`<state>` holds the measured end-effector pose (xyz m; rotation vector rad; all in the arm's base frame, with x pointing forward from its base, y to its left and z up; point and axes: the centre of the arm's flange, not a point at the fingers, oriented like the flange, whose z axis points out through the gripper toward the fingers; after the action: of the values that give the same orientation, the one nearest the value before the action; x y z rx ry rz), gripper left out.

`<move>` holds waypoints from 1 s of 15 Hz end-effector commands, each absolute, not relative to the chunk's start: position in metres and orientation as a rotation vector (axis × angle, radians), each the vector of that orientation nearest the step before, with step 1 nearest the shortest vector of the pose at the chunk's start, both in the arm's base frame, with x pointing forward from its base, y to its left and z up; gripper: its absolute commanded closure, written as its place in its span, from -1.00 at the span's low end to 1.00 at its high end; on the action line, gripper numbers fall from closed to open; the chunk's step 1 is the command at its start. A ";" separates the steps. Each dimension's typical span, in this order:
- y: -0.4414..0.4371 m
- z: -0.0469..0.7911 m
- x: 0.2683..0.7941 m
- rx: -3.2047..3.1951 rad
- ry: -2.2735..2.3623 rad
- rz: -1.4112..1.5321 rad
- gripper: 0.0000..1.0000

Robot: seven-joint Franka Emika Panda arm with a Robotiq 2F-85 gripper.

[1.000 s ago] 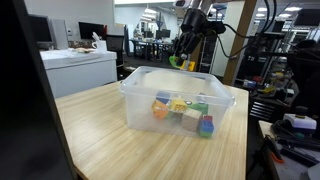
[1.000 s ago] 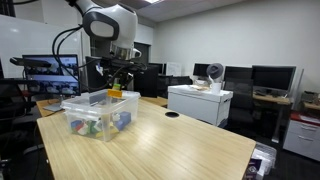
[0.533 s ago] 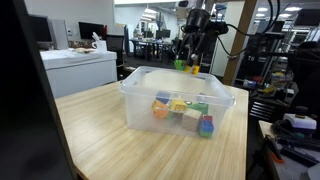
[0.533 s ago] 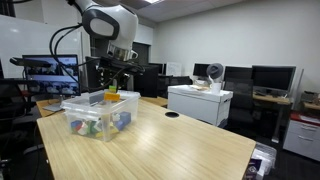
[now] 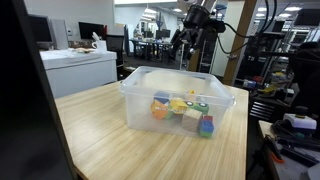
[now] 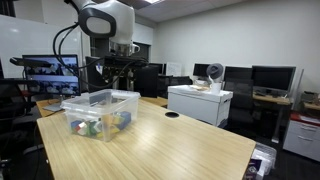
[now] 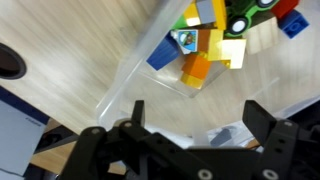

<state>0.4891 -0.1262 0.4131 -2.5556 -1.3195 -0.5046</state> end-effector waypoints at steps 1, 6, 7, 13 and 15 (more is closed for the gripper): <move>-0.126 0.414 0.485 -2.736 -1.343 -0.639 -1.00; -0.144 0.410 0.493 -3.050 -1.301 -0.752 -1.00; -0.147 0.409 0.494 -3.113 -1.283 -0.774 -1.00; -0.186 0.403 0.502 -3.435 -1.004 -0.699 -1.00; -0.214 0.415 0.509 -3.531 -0.843 -0.608 -1.00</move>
<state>0.4884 -0.2292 0.4033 -3.3977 -1.0269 -0.7338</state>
